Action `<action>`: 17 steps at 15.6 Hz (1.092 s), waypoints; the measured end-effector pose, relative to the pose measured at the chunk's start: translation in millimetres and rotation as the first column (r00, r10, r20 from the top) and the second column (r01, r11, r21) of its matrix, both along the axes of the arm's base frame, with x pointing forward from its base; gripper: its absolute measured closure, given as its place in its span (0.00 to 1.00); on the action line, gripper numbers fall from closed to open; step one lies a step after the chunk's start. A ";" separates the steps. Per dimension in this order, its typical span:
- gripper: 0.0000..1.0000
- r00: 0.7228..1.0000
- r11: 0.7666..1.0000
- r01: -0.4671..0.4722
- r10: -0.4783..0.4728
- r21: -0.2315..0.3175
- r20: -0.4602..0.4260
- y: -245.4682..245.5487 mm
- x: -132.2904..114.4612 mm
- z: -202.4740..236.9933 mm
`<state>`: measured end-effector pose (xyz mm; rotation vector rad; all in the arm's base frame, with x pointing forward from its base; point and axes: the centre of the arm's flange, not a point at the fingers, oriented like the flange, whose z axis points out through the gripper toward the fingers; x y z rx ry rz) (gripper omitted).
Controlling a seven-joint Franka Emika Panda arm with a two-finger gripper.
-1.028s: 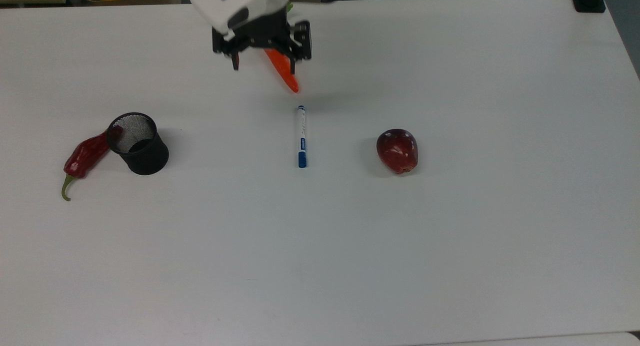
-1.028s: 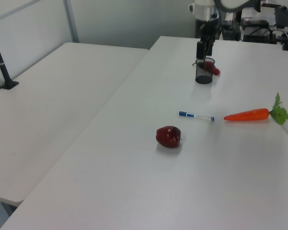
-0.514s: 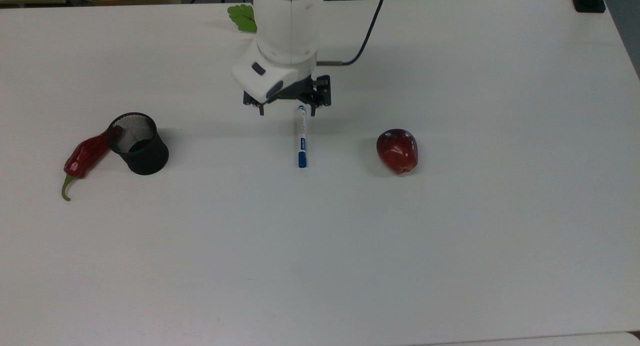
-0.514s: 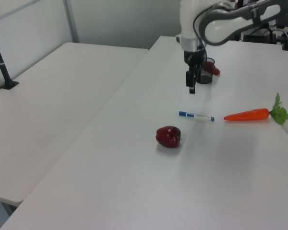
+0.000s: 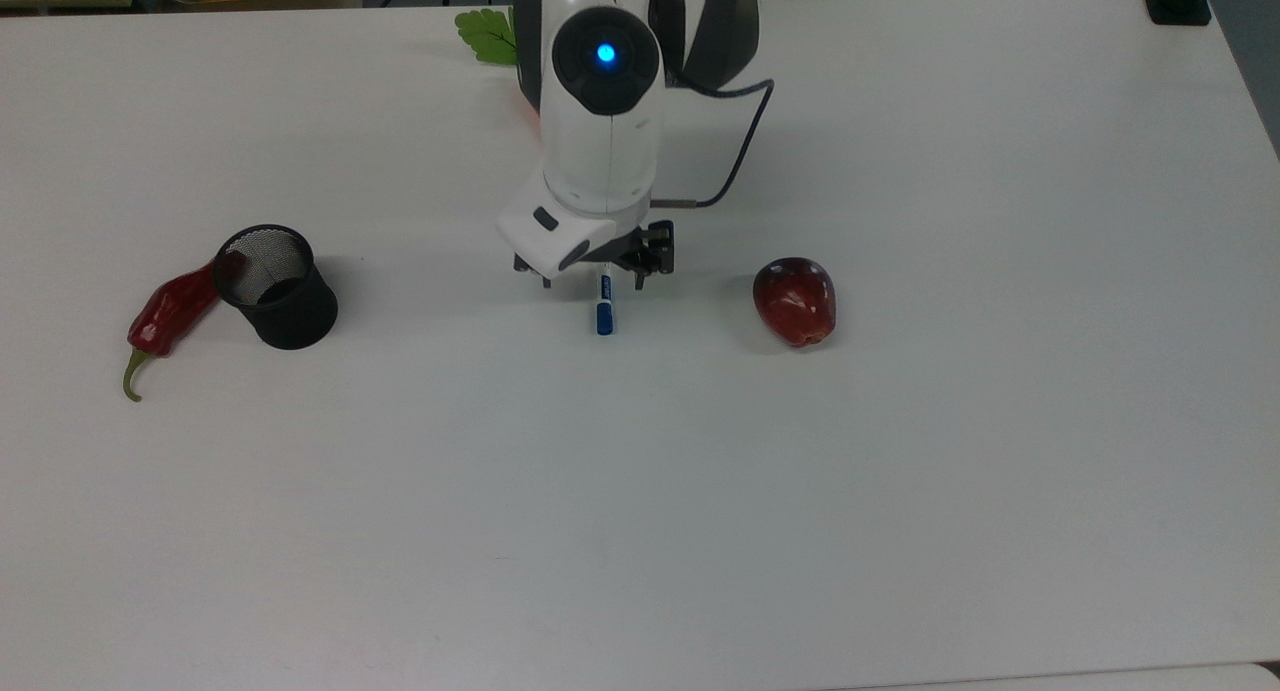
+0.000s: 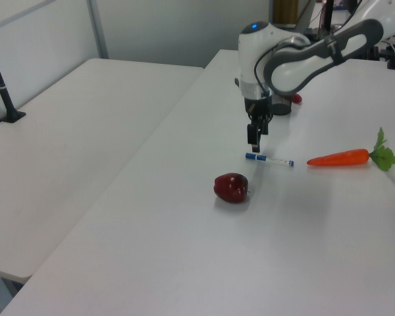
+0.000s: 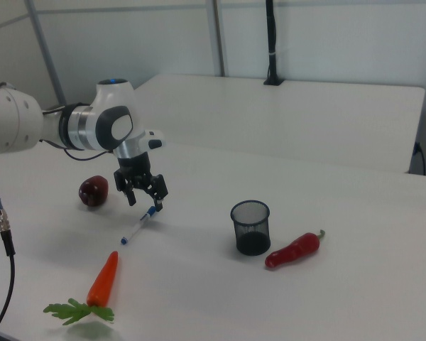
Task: Place marker
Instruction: 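Close the gripper on the marker's cap end and lift it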
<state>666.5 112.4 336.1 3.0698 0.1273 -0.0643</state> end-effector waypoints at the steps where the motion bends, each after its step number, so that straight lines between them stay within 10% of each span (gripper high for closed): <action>1: 0.04 1.000 1.000 0.001 -0.001 0.002 0.008 3.1 0.3 -6.8; 8: 0.45 1.000 1.000 -0.004 0.003 0.006 0.026 8.3 1.5 -18.0; 17: 0.68 1.000 1.000 -0.011 0.011 0.000 0.026 10.1 2.2 -29.0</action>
